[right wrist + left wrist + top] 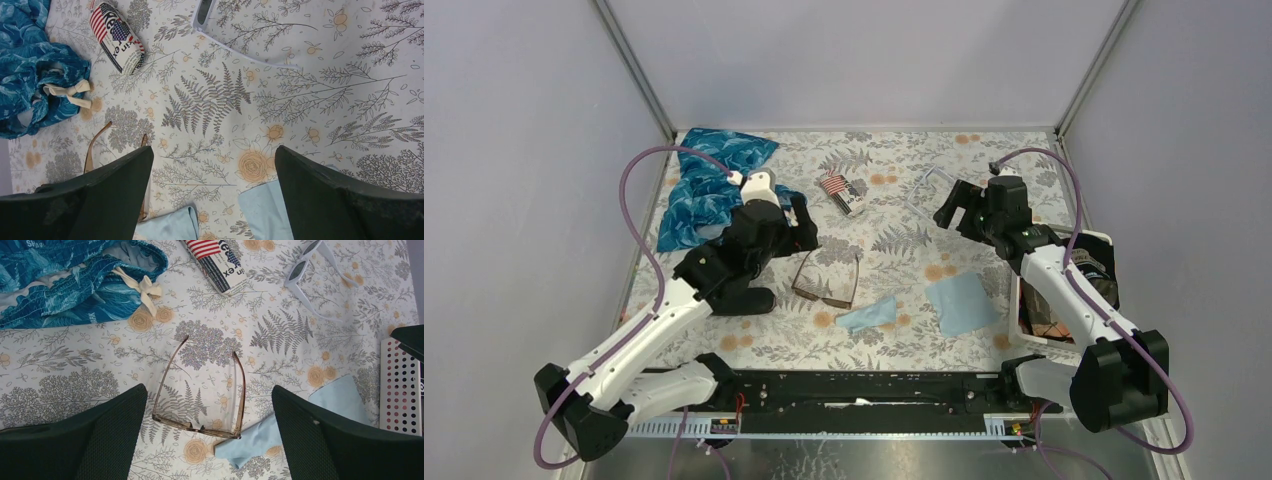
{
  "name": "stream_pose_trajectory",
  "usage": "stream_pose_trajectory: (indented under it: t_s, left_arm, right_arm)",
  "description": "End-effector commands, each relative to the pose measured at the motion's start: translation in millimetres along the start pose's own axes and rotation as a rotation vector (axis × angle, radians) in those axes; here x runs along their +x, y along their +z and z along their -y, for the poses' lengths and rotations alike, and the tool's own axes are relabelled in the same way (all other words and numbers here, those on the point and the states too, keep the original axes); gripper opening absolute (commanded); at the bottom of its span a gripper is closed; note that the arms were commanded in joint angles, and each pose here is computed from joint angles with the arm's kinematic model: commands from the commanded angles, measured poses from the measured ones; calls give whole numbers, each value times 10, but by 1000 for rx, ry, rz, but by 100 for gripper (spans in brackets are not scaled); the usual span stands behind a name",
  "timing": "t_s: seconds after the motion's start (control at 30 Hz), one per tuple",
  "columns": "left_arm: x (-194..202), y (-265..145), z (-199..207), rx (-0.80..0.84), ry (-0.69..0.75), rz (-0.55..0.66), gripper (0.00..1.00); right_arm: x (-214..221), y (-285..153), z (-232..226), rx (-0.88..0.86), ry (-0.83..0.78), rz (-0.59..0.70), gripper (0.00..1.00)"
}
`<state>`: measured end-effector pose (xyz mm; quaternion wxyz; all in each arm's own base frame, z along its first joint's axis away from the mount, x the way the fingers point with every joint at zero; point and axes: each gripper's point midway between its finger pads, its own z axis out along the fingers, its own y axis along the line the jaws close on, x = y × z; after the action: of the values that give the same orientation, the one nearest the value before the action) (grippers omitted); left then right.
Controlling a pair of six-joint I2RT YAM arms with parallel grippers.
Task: Organize the sunglasses
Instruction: Pick up the sunglasses case from the center of the board.
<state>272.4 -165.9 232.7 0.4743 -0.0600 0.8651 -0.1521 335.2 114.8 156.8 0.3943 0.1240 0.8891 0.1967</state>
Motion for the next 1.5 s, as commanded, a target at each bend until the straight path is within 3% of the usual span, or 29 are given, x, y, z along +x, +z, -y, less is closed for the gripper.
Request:
stream_pose_trajectory:
  t_s: [0.0, 0.43, 0.57, 0.7, 0.8, 1.0, 1.23, 1.47]
  left_arm:
    - [-28, -22, -75, -21, -18, 35, 99]
    - [5, -40, -79, 0, 9, 35, 99]
    - [195, 14, 93, 111, 54, -33, 99]
    - [477, 63, 370, 245, 26, -126, 99]
    - [676, 71, 492, 288, 6, -166, 99]
    - [890, 144, 367, 211, 8, -212, 99]
    - [720, 91, 77, 56, -56, -170, 99]
    - [698, 157, -247, 23, -309, -143, 99]
  right_arm:
    - [-102, -63, -87, -38, -28, 42, 100]
    - [-72, -20, -158, -79, -13, 29, 100]
    - [-90, -50, -277, -155, -21, 65, 100]
    - [-84, -120, -504, -267, -58, 151, 100]
    - [26, -132, -671, -316, -107, 145, 100]
    - [277, 43, -903, -276, -233, 49, 100]
    - [345, 286, -966, -235, -278, -17, 100]
    - [173, 616, -1252, -229, -370, -11, 100]
